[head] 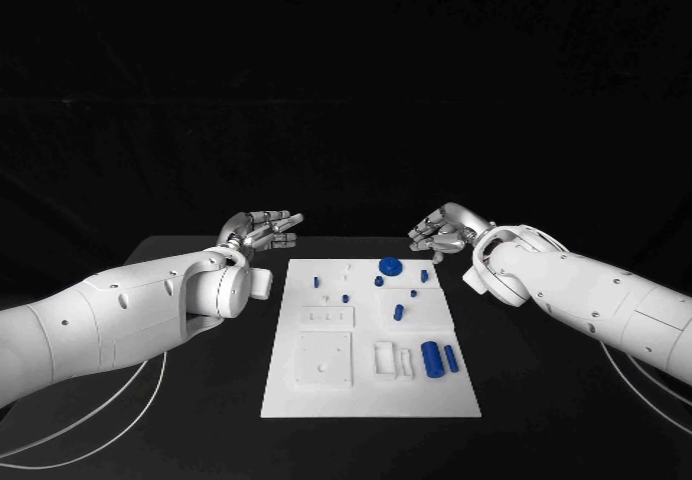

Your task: Assemble the parts on the task board

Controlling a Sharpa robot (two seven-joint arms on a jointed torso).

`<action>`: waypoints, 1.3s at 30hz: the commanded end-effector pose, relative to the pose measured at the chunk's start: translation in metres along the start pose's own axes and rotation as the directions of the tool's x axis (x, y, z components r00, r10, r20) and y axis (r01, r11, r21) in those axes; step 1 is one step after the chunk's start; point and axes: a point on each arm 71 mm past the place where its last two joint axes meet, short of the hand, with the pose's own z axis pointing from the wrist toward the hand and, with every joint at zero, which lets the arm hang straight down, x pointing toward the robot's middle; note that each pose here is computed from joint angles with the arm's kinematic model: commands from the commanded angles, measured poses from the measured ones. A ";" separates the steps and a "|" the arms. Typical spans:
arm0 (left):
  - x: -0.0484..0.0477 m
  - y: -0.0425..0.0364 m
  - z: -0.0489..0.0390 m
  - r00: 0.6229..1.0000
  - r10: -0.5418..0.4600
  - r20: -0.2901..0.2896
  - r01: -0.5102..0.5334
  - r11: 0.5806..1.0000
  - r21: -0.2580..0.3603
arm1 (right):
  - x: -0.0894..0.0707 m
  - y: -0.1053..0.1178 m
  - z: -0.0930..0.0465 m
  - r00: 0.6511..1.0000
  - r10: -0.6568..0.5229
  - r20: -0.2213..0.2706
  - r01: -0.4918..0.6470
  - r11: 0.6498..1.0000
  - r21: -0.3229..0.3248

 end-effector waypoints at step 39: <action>0.0342 -0.0352 -0.0261 0.984 -0.077 -0.159 0.083 0.996 0.028 | 0.024 0.041 0.021 0.843 -0.514 -0.160 0.505 0.858 -0.098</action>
